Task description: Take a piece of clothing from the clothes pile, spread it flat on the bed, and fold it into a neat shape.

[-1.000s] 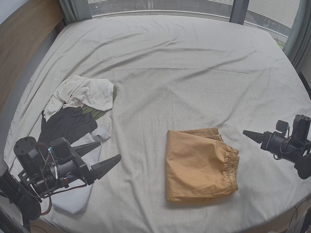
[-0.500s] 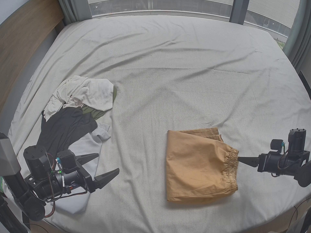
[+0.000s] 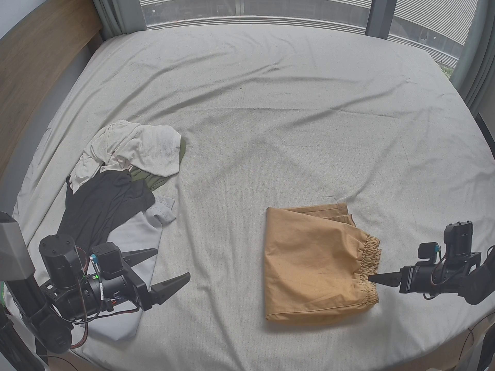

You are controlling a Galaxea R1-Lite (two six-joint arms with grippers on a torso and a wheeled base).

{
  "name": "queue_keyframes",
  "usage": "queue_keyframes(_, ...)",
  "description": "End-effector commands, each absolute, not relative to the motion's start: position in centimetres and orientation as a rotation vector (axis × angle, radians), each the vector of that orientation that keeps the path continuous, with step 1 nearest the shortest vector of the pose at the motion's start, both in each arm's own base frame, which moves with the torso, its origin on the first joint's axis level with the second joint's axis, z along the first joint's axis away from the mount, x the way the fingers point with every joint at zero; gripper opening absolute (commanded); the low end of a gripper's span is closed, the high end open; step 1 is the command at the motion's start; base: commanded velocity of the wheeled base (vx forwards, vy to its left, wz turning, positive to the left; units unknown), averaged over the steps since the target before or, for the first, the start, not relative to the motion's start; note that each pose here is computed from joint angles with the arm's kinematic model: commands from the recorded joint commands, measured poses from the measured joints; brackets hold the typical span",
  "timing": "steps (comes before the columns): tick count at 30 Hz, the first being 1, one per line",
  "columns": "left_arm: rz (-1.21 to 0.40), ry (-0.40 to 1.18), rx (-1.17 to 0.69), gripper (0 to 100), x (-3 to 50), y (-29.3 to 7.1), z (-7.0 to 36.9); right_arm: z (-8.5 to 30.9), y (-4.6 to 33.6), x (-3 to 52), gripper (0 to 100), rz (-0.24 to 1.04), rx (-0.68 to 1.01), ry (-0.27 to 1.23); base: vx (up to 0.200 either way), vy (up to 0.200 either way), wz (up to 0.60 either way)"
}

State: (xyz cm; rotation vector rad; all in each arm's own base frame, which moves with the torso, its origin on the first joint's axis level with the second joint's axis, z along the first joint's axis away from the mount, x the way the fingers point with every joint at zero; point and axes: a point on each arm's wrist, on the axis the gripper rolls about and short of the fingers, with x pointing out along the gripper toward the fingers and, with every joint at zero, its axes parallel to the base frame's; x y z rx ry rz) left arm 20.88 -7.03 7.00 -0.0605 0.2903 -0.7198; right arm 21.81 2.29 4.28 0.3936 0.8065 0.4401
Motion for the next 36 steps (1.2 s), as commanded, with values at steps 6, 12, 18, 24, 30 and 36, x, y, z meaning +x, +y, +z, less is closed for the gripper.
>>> queue_keyframes(6,-0.721,0.292,-0.063,100,20.9,-7.0,7.0,1.4,3.3,22.5,100,0.452,0.401,0.92,0.0,0.0,0.0)
queue_keyframes(12,-0.724,0.289,-0.064,100,20.9,-7.1,7.0,-0.3,3.5,23.6,100,0.46,0.401,0.893,0.0,0.0,0.0)
queue_keyframes(18,-0.723,0.291,-0.064,100,20.9,-7.1,7.0,-1.5,4.6,24.2,100,0.499,0.41,0.884,0.0,0.0,0.0)
queue_keyframes(24,-0.732,0.291,-0.065,100,20.8,-7.1,7.0,-0.7,6.4,24.5,100,0.569,0.532,0.848,0.0,0.0,0.0)
queue_keyframes(30,-0.738,0.293,-0.066,100,20.8,-7.2,7.0,-0.9,6.6,24.9,100,0.595,0.579,0.815,0.0,0.0,0.0)
queue_keyframes(36,-0.741,0.291,-0.064,100,20.7,-7.3,7.0,-2.1,6.7,25.2,100,0.597,0.584,0.81,0.0,0.0,0.0)
